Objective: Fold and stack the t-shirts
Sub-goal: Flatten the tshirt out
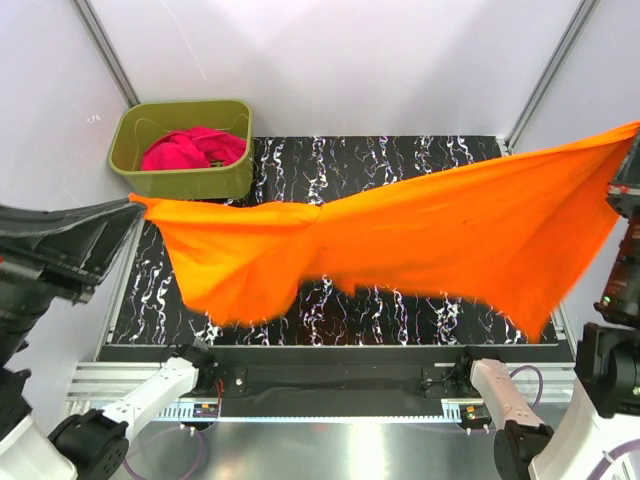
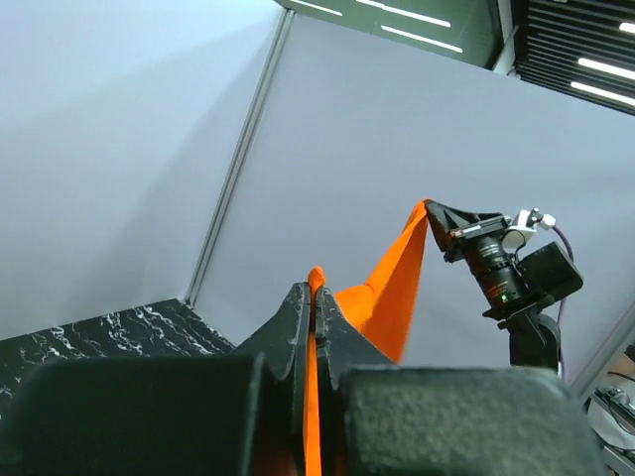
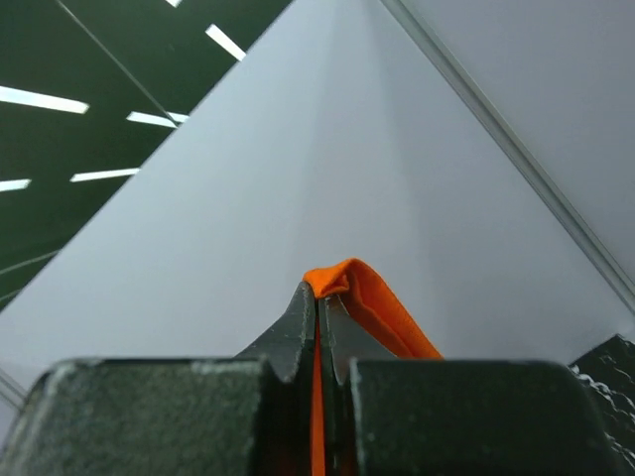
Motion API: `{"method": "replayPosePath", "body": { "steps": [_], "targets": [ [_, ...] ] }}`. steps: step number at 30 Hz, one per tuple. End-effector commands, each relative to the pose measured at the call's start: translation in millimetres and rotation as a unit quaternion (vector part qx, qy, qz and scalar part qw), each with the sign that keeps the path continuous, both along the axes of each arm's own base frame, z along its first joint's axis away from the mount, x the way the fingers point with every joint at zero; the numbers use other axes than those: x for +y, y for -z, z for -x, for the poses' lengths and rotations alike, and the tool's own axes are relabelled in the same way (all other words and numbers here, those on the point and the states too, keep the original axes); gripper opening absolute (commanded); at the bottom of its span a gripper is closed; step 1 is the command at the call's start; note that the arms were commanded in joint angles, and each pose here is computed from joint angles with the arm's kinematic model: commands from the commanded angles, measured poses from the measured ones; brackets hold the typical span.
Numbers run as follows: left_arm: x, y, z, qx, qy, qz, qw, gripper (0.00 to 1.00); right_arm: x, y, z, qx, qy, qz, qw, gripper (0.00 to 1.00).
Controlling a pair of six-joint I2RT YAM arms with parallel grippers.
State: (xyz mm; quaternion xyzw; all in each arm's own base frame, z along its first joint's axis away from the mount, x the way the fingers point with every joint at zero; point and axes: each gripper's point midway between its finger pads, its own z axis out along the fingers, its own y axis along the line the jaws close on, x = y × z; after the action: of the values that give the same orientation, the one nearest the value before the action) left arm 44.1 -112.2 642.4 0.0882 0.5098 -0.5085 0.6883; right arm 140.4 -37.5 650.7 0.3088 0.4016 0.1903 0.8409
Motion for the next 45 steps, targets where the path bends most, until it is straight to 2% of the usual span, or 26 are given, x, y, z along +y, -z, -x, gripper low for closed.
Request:
{"method": "replayPosePath", "body": {
  "steps": [1,3,8,10,11,12,13,14,15,16,17,19,20,22,23,26,29,33,39,45],
  "targets": [
    [-21.1,19.1,-59.5,0.058,-0.011,-0.026,0.998,0.00,-15.4,31.1,-47.8,0.067,0.029,0.001,0.997,0.00],
    [-27.4,36.1,-94.9,0.086,-0.036,-0.045,0.995,0.00,-19.0,50.3,-66.2,0.099,0.033,0.004,0.994,0.00],
    [-51.2,127.8,-214.0,0.181,-0.105,-0.137,0.968,0.00,-28.0,112.7,-119.6,0.188,0.039,0.008,0.981,0.00],
    [-61.3,149.5,-250.1,0.173,-0.117,-0.168,0.964,0.00,-32.8,157.3,-148.3,0.232,0.040,0.004,0.972,0.00],
    [-70.3,184.6,-281.5,0.201,-0.123,-0.195,0.952,0.00,-35.0,175.5,-161.3,0.251,0.041,0.004,0.967,0.00],
    [-74.9,193.1,-299.9,0.188,-0.129,-0.210,0.951,0.00,-37.6,215.5,-177.4,0.290,0.040,0.002,0.956,0.00],
    [-78.2,205.9,-317.1,0.195,-0.134,-0.220,0.947,0.00,-40.8,224.5,-188.0,0.285,0.046,0.000,0.958,0.00],
    [-85.8,242.6,-344.8,0.220,-0.137,-0.243,0.935,0.00,-43.8,247.1,-203.4,0.302,0.047,0.000,0.952,0.00],
    [-89.0,248.2,-362.6,0.197,-0.147,-0.255,0.935,0.00,-46.2,280.2,-216.6,0.328,0.048,-0.002,0.943,0.00],
    [-90.9,263.5,-376.8,0.200,-0.156,-0.266,0.930,0.00,-50.6,287.7,-228.4,0.325,0.056,-0.002,0.944,0.00],
    [-90.0,294.2,-402.2,0.222,-0.177,-0.283,0.916,0.00,-53.9,316.7,-248.6,0.354,0.056,-0.005,0.934,0.00],
    [-89.4,312.1,-430.3,0.216,-0.191,-0.292,0.912,0.00,-57.5,342.2,-275.8,0.361,0.056,-0.003,0.931,0.00],
    [-92.9,340.9,-448.3,0.235,-0.188,-0.307,0.903,0.00,-59.3,371.8,-297.4,0.385,0.051,-0.001,0.921,0.00],
    [-97.5,344.7,-471.4,0.224,-0.191,-0.313,0.903,0.00,-61.2,383.7,-322.5,0.388,0.045,0.006,0.921,0.00],
    [-105.0,368.8,-485.4,0.237,-0.179,-0.322,0.899,0.00,-62.1,412.2,-337.8,0.414,0.042,0.006,0.909,0.00],
    [-118.4,376.2,-511.6,0.232,-0.166,-0.321,0.903,0.00,-62.1,433.8,-370.2,0.425,0.027,0.009,0.905,0.00],
    [-119.8,391.4,-521.9,0.244,-0.170,-0.326,0.897,0.00,-60.4,462.0,-387.5,0.448,0.014,0.003,0.894,0.00],
    [-113.3,397.7,-526.2,0.253,-0.188,-0.326,0.891,0.00,-56.0,472.6,-406.4,0.456,-0.006,0.001,0.890,0.00],
    [-118.0,402.9,-519.2,0.280,-0.171,-0.309,0.893,0.00,-60.0,477.3,-413.4,0.479,-0.010,0.000,0.878,0.00],
    [-113.6,390.4,-510.0,0.290,-0.181,-0.289,0.894,0.00,-81.4,473.6,-401.4,0.503,0.019,0.002,0.864,0.00]
  ]
}}
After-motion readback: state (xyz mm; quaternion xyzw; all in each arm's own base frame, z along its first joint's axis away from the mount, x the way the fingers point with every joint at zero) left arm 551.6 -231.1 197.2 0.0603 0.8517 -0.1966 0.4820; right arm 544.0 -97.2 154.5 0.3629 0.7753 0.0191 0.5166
